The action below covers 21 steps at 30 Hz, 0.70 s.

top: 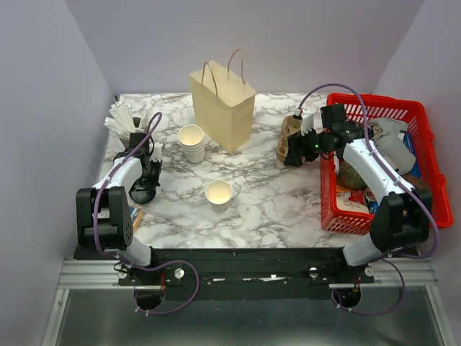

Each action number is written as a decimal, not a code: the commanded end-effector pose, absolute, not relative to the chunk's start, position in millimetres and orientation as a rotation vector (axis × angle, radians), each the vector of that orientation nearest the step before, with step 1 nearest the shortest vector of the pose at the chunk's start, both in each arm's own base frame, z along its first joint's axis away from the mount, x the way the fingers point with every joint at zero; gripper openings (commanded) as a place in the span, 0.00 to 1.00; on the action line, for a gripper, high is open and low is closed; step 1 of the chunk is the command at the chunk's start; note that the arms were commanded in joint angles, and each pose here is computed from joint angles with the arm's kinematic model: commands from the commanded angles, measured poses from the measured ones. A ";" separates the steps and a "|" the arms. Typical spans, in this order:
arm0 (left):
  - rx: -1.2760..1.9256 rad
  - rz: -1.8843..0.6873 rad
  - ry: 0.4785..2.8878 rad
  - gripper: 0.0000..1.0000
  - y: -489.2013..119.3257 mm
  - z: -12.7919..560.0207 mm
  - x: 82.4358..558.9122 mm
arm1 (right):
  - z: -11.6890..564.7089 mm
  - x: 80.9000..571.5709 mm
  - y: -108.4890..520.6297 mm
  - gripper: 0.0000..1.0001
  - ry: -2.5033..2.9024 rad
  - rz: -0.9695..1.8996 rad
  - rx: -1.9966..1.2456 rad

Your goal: Pack the takeout coffee

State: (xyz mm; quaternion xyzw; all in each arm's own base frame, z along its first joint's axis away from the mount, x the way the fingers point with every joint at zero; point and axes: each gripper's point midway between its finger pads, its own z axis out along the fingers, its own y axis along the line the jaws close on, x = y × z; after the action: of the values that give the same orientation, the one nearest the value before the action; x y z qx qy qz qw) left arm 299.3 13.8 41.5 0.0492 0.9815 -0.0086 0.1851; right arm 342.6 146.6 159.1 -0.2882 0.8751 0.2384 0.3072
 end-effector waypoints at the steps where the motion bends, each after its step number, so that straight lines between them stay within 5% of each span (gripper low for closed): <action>1: 0.157 0.027 2.729 0.00 19.3 56.1 308.4 | 165.0 344.6 146.5 0.80 2.280 0.605 -0.773; 12: 0.306 0.111 2.661 0.00 28.7 106.4 293.2 | 165.6 347.5 149.5 0.80 2.287 0.627 -0.770; 21: 0.525 -0.280 2.533 0.00 -27.4 128.7 279.6 | 174.0 356.1 156.1 0.80 2.274 0.656 -0.771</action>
State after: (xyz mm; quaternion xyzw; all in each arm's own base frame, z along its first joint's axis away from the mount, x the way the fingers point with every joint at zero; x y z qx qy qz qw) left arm 290.5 6.1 114.9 0.1406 0.9573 -0.0188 0.2519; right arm 349.3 148.3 163.1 -0.2889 0.8732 0.2389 0.3114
